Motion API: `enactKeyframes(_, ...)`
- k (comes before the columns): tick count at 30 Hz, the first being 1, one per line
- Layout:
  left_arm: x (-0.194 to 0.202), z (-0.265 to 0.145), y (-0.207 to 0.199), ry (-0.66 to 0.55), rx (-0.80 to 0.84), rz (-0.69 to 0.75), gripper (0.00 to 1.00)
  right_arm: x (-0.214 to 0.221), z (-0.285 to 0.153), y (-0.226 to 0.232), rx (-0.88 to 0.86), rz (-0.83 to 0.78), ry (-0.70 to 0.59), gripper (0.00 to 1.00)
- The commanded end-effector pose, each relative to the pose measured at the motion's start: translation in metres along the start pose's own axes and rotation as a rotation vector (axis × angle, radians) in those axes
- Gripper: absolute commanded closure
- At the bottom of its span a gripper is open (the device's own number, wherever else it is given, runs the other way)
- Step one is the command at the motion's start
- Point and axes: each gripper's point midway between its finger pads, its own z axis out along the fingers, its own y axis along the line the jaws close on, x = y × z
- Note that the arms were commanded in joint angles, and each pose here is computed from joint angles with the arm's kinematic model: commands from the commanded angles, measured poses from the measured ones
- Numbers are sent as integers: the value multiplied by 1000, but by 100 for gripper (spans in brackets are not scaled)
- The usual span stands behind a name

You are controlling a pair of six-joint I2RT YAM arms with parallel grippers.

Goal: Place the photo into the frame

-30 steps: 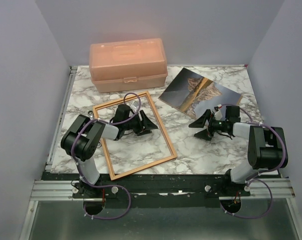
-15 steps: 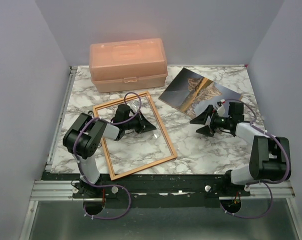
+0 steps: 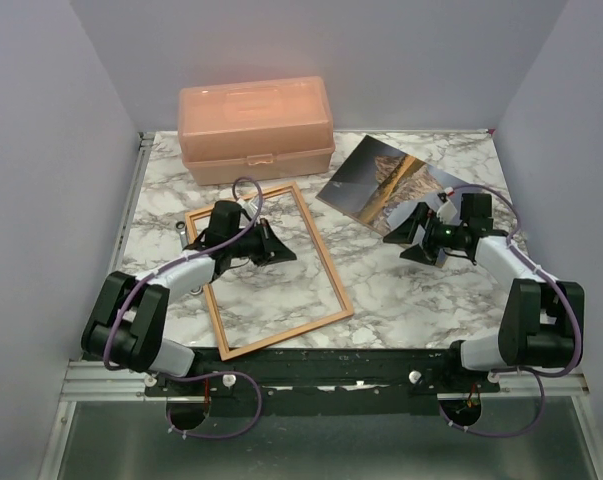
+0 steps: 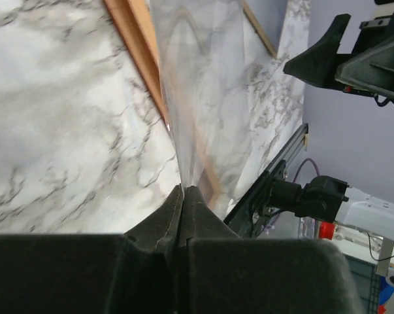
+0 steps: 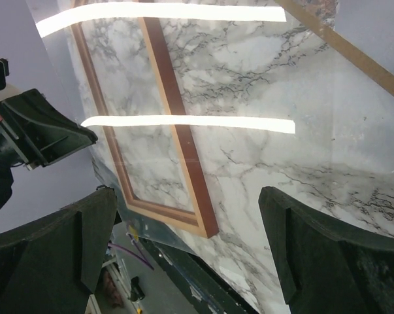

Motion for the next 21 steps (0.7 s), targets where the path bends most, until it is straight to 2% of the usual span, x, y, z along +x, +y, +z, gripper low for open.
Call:
enactKeyframes(1, 28, -34, 30, 103, -109, -16, 100, 3, 3, -9, 37, -13, 27, 0)
enactKeyframes(8, 25, -65, 45, 89, -246, -50, 100, 22, 25, -17, 39, -9, 112, 0)
enactKeyframes(9, 23, -68, 49, 84, -283, -55, 96, 24, 28, -19, 42, -5, 120, 0)
enactKeyframes(10, 21, -72, 55, 74, -333, -55, 84, 26, 31, -22, 46, 3, 125, 0)
enactKeyframes(12, 16, -81, 63, 55, -414, -35, 44, 26, 35, -28, 51, 12, 125, 0)
enactKeyframes(13, 14, -85, 66, 44, -458, -35, 32, 31, 40, -27, 52, 6, 142, 0)
enactKeyframes(14, 11, -88, 66, 32, -474, -30, 24, 33, 43, -29, 53, 6, 149, 0)
enactKeyframes(16, 7, -93, 64, 11, -491, -18, 19, 35, 49, -34, 61, 8, 158, 0)
enactKeyframes(21, 0, -100, 57, -17, -501, 17, 18, 36, 63, -47, 65, 23, 180, 0)
